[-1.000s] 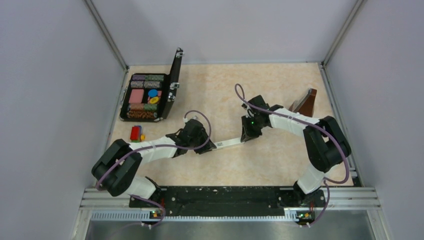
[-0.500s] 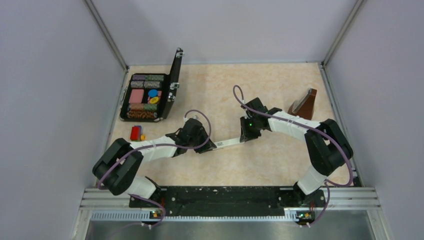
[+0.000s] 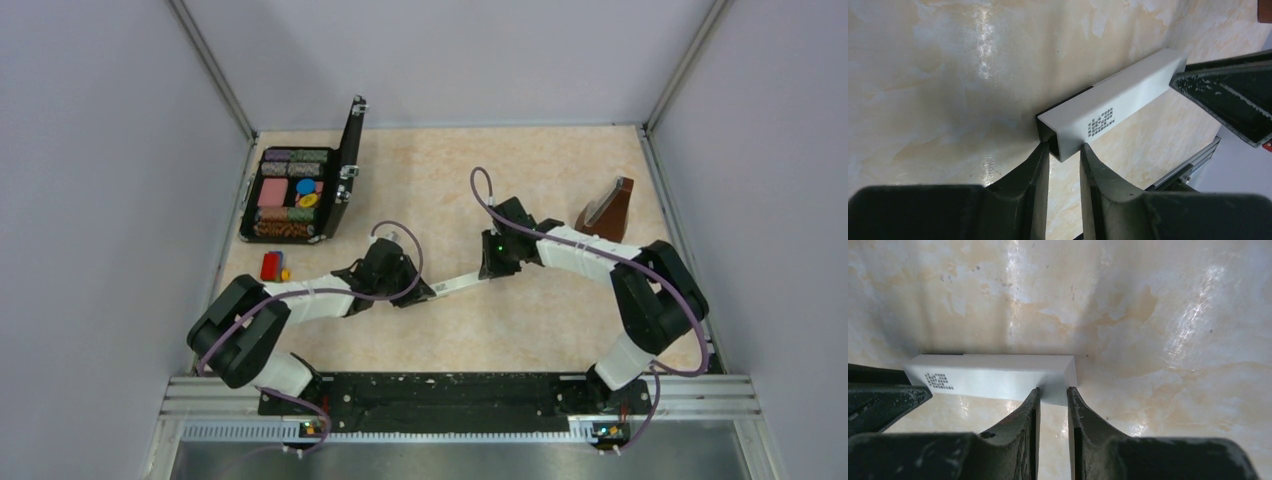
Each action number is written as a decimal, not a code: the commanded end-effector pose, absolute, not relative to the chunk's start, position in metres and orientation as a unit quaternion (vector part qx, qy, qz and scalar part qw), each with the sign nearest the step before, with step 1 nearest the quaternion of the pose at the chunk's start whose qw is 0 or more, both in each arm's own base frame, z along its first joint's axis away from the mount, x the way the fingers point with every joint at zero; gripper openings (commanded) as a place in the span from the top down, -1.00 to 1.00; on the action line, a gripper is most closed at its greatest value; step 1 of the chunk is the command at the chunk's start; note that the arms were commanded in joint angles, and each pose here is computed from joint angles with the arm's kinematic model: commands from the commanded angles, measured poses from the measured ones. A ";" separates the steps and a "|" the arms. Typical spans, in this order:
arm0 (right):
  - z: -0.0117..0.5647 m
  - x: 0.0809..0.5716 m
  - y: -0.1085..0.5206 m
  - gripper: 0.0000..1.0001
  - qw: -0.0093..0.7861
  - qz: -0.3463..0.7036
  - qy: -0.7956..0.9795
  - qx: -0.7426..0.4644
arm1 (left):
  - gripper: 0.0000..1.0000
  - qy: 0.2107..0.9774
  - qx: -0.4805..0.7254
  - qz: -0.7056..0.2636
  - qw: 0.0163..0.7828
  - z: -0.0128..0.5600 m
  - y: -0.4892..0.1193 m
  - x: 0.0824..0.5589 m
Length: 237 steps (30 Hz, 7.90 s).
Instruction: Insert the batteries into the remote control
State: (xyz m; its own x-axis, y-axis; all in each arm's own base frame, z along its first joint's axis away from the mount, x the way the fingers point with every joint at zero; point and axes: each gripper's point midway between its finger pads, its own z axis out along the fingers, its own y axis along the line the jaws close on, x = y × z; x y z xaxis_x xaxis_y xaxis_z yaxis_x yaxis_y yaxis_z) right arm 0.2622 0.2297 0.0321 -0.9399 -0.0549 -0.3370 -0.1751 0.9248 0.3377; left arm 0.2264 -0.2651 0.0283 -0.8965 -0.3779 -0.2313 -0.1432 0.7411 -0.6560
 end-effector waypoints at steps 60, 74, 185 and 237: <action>0.023 0.230 0.278 0.44 0.153 0.153 0.919 -0.330 | -0.69 0.848 -0.236 -0.223 0.419 0.125 -0.147 0.256; 0.172 0.213 0.326 0.79 0.106 0.524 0.834 -0.136 | -0.68 0.815 -0.160 -0.394 0.394 0.177 -0.203 0.242; 0.317 0.142 0.306 -0.46 0.626 0.408 0.484 -0.455 | 1.00 0.664 -0.043 -0.726 0.175 0.347 -0.289 0.194; 0.295 0.114 0.297 -0.66 0.466 0.470 0.622 -0.419 | 1.00 0.671 -0.020 -0.705 0.229 0.328 -0.289 0.204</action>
State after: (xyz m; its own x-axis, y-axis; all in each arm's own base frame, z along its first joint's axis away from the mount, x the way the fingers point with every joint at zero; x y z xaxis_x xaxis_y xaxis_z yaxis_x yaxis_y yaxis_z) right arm 0.1235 0.2935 0.2806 -0.0402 -0.0490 -0.9980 -0.9755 0.2179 0.0286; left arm 0.2018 -0.2903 0.3050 -0.9313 -0.3223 -0.1698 0.1616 0.0520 -0.9855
